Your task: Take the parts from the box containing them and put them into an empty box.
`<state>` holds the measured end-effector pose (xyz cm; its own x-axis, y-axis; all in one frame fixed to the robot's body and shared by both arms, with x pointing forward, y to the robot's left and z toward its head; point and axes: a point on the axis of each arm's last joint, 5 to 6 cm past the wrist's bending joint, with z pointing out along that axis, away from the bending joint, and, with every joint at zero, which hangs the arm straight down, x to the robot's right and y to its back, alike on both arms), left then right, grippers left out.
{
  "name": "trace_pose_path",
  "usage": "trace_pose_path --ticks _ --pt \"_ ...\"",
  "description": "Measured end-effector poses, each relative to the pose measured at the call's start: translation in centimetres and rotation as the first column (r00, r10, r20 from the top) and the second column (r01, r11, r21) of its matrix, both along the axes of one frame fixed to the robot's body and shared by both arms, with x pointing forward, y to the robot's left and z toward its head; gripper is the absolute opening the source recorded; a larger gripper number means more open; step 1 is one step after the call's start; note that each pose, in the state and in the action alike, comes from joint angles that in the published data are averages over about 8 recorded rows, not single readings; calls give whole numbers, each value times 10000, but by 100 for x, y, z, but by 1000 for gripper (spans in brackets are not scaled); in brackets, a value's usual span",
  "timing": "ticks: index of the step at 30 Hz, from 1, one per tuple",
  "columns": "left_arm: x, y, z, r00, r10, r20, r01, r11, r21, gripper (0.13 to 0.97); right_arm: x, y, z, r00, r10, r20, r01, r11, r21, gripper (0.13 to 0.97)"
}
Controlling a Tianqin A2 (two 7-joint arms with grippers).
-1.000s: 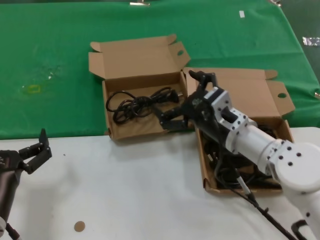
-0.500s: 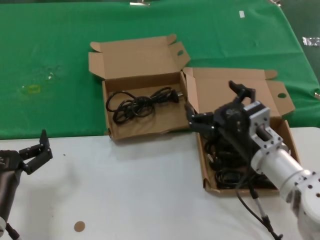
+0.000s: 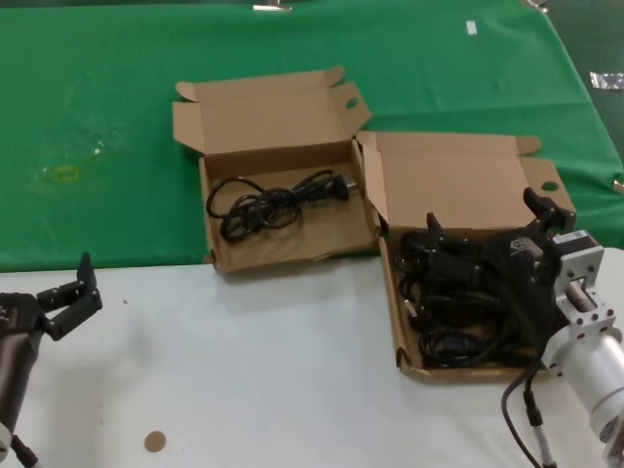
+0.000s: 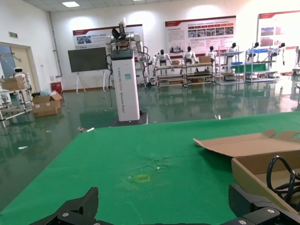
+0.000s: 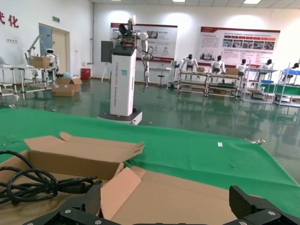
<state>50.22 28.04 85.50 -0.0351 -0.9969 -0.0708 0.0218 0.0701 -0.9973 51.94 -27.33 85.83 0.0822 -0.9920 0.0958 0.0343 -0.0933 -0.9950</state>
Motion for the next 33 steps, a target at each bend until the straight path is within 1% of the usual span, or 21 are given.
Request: trace_pose_path --ticks 33 --pt "0 0 0 10000 0 0 0 10000 -3 966 -20 -12 -5 10000 -86 -12 86 10000 46 966"
